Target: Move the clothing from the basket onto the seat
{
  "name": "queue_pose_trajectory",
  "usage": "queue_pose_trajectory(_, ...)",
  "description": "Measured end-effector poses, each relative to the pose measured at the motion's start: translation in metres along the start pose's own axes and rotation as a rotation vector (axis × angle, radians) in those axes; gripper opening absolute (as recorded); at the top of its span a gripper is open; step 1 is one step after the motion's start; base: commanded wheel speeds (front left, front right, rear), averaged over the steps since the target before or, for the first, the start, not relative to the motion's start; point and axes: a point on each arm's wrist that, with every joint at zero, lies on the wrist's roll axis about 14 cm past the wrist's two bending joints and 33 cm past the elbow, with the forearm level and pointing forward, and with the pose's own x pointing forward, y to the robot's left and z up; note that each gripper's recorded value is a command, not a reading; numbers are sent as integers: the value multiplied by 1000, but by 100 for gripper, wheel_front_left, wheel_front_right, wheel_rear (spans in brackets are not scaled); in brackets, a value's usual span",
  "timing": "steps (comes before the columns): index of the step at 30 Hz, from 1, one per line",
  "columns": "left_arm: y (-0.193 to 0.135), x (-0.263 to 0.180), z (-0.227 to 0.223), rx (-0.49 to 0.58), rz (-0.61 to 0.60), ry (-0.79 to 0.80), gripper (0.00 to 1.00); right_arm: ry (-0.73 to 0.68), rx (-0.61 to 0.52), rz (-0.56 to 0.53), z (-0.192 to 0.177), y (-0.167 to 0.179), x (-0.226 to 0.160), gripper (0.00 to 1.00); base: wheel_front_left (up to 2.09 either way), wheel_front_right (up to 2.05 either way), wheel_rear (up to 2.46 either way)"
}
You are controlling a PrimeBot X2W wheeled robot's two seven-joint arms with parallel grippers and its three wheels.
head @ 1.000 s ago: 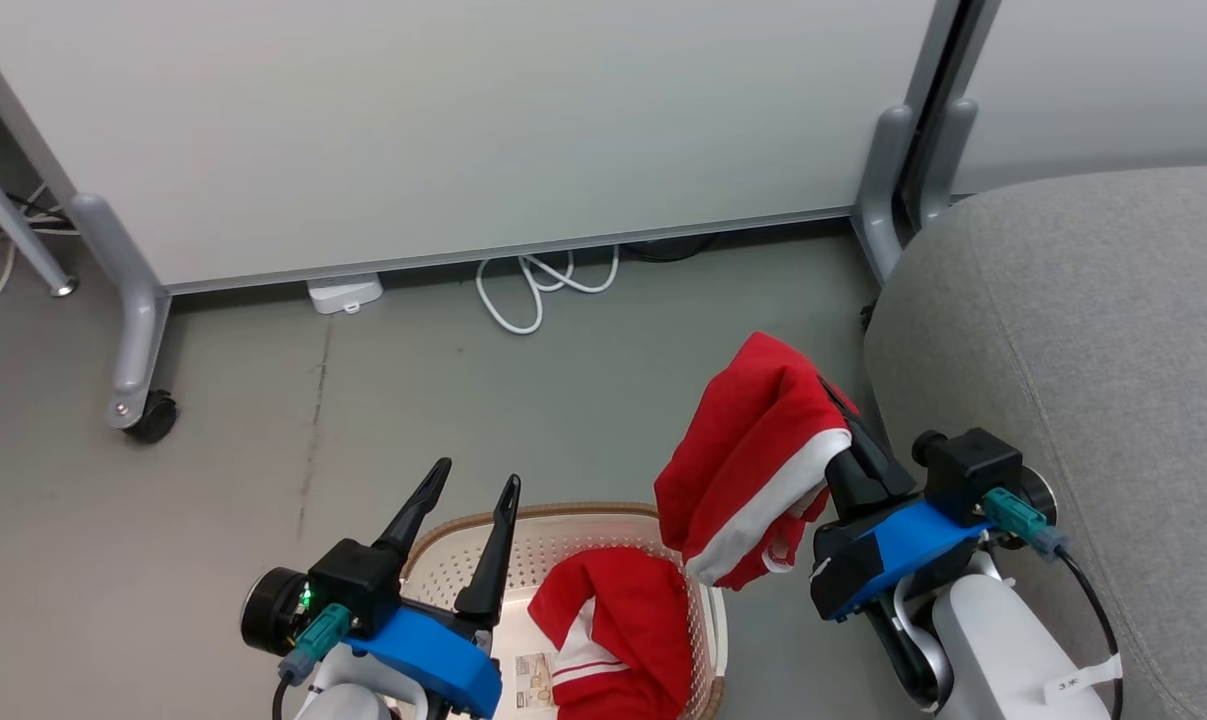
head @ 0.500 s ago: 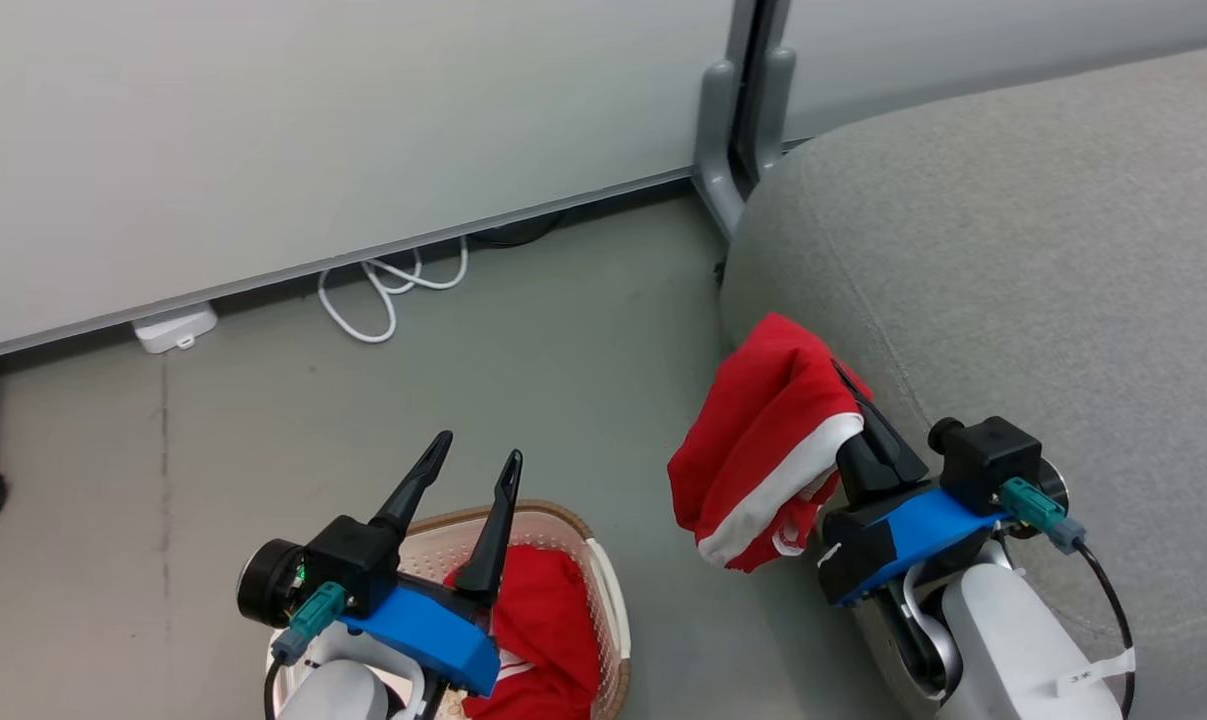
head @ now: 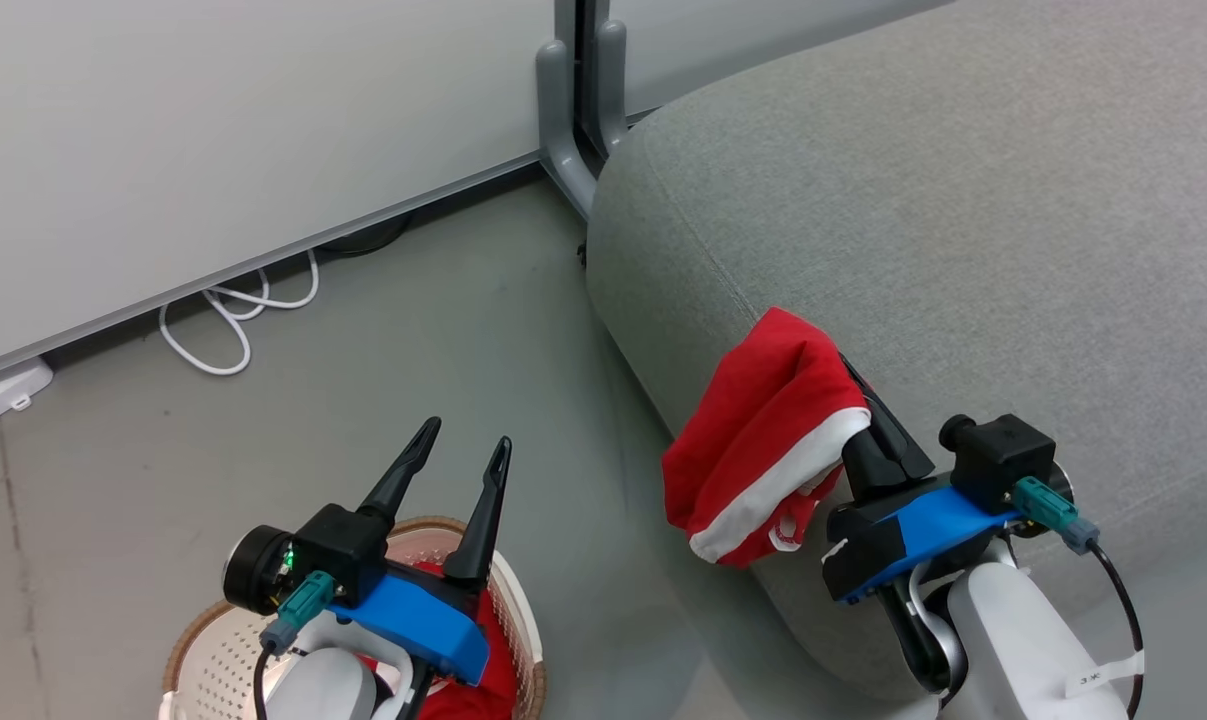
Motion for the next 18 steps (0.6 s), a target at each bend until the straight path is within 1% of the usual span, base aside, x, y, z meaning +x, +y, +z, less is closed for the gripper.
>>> queue_pose_trajectory(7,-11,12,-6,-8,-47,12,100,5,-5,-50,0,-17,-10,0,0,0,0)
queue_pose_trajectory(18,-13,14,-7,-7,-57,16,100,8,-4,-65,-1,-21,-10,0,0,0,0)
